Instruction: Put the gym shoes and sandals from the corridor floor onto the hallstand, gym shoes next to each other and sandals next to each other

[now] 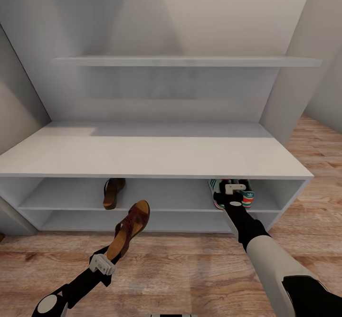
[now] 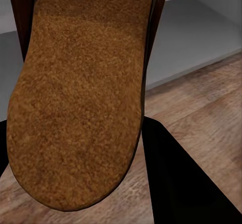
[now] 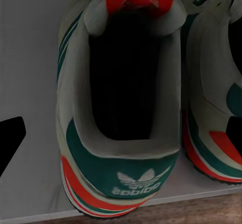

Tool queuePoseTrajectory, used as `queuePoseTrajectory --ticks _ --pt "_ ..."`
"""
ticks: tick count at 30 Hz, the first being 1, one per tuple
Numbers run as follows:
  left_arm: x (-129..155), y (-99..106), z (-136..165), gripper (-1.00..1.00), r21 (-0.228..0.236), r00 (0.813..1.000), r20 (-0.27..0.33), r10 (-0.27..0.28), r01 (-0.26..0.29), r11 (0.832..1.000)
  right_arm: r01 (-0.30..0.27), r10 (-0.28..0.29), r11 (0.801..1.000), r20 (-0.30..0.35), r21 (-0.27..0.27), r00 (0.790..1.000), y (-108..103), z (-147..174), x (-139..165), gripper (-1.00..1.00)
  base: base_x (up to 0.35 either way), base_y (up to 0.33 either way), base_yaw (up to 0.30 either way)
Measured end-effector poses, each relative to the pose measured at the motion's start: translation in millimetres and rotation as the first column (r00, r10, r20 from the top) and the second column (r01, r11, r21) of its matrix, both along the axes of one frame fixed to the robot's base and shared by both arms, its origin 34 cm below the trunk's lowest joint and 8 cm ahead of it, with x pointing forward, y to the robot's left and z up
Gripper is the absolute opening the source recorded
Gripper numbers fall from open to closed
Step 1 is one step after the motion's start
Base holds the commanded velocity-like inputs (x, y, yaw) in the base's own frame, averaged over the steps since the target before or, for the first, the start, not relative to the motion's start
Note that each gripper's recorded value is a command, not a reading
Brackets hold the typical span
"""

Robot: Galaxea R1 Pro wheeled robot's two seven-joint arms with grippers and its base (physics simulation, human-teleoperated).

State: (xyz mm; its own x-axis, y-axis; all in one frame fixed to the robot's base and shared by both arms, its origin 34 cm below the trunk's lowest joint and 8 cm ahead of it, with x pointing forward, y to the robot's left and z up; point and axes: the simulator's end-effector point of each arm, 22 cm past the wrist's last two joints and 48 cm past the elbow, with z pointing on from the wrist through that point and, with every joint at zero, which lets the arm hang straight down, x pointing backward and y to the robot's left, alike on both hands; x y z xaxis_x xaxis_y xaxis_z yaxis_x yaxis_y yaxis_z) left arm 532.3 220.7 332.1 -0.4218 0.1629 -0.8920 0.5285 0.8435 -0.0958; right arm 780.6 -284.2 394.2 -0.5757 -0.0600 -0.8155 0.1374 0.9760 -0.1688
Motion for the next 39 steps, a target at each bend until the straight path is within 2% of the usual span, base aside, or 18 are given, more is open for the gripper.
queuePoseTrajectory --ticks 19,29,39 --pt "0.3 0.4 0.0 -1.00 0.001 1.000 0.000 0.001 -0.001 1.000 -0.001 0.001 1.000 0.000 0.000 1.000 0.2 0.0 0.0 1.00 -0.004 0.000 0.000" --pt "0.4 1.0 -0.3 -1.00 0.002 1.000 0.000 0.003 -0.003 1.000 -0.001 0.001 1.000 0.000 -0.001 1.000 0.3 -0.2 0.1 1.00 -0.174 0.000 0.000" --pt "0.4 1.1 -0.1 -1.00 0.002 1.000 0.000 0.004 -0.004 1.000 -0.001 0.001 1.000 0.000 0.000 1.000 0.8 0.0 0.1 1.00 -0.047 0.000 0.000"
